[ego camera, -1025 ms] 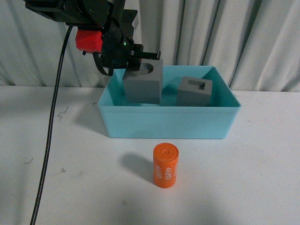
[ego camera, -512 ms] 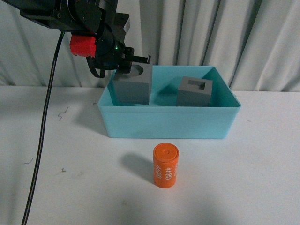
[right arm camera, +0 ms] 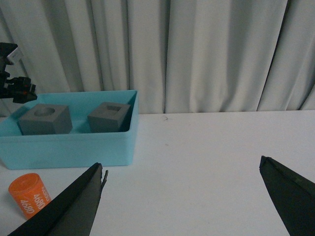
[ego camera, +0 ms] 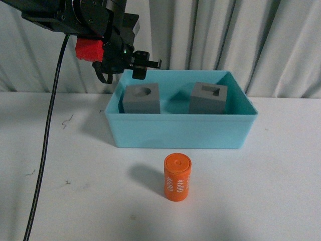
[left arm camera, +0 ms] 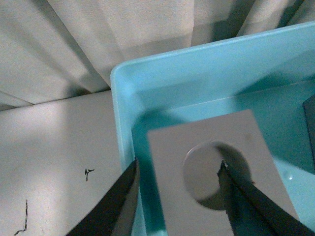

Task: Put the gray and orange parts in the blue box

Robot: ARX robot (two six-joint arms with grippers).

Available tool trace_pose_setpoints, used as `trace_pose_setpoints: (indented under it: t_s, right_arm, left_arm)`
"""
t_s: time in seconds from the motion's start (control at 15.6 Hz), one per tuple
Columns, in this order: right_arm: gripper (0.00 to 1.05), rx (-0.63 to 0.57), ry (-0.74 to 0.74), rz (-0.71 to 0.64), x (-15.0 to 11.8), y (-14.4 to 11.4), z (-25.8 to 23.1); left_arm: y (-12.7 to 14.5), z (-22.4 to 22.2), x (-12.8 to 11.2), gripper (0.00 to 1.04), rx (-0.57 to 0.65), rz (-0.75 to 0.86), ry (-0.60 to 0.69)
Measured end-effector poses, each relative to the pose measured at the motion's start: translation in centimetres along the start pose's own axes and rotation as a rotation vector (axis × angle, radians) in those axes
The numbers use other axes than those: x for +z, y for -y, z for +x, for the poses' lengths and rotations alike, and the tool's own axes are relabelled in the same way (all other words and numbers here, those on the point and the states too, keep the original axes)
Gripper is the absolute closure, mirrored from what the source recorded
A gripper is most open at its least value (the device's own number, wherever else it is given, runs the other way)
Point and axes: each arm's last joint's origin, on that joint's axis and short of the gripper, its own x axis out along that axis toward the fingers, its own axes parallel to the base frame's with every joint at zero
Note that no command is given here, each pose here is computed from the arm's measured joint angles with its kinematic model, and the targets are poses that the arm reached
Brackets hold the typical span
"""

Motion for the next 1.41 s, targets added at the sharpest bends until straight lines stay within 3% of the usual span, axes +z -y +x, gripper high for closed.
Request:
trace_pose_setpoints:
  t_s: [0.26, 0.32, 0.45, 0.58, 0.7, 0.9, 0.96, 1.09, 1.22, 1.41]
  right_arm:
    - [0.06, 0.0, 0.0, 0.0, 0.0, 0.0, 0.0]
    - [0.06, 0.0, 0.0, 0.0, 0.0, 0.0, 0.0]
    - [0.06, 0.0, 0.0, 0.0, 0.0, 0.0, 0.0]
    - [0.06, 0.0, 0.0, 0.0, 0.0, 0.0, 0.0]
    - [0.06, 0.0, 0.0, 0.0, 0.0, 0.0, 0.0]
    - [0.06, 0.0, 0.0, 0.0, 0.0, 0.0, 0.0]
    - [0.06, 0.001, 0.0, 0.0, 0.0, 0.0, 0.0]
    - [0.06, -0.002, 0.0, 0.0, 0.0, 0.0, 0.0]
    - [0.06, 0.0, 0.0, 0.0, 0.0, 0.0, 0.0]
    - [0.06, -0.001, 0.0, 0.0, 0.0, 0.0, 0.0]
  left_arm:
    - [0.1, -0.3, -0.2, 0.11, -0.014, -0.057, -0.016]
    - [0.1, -1.0, -0.2, 0.05, -0.042, -0.085, -0.015]
    - [-0.3, -4.6, 1.1, 0.07, -0.107, -0.211, 0.05]
    - [-1.6, -12.4, 2.0, 0.07, -0.199, -0.349, 0.175]
    - [-3.8, -20.0, -1.4, 0.07, -0.279, -0.457, 0.21]
    - [-7.1, -26.5, -13.0, 0.07, -0.225, -0.574, 0.073]
    - [-6.7, -26.7, -14.2, 0.16, -0.128, -0.477, 0.297]
    - [-6.7, -27.6, -16.8, 0.39, 0.057, -0.284, 0.526]
    - [-7.2, -29.3, -17.5, 0.63, 0.12, -0.201, 0.631]
    - [-7.9, -30.1, -20.3, 0.99, 0.133, -0.174, 0.592]
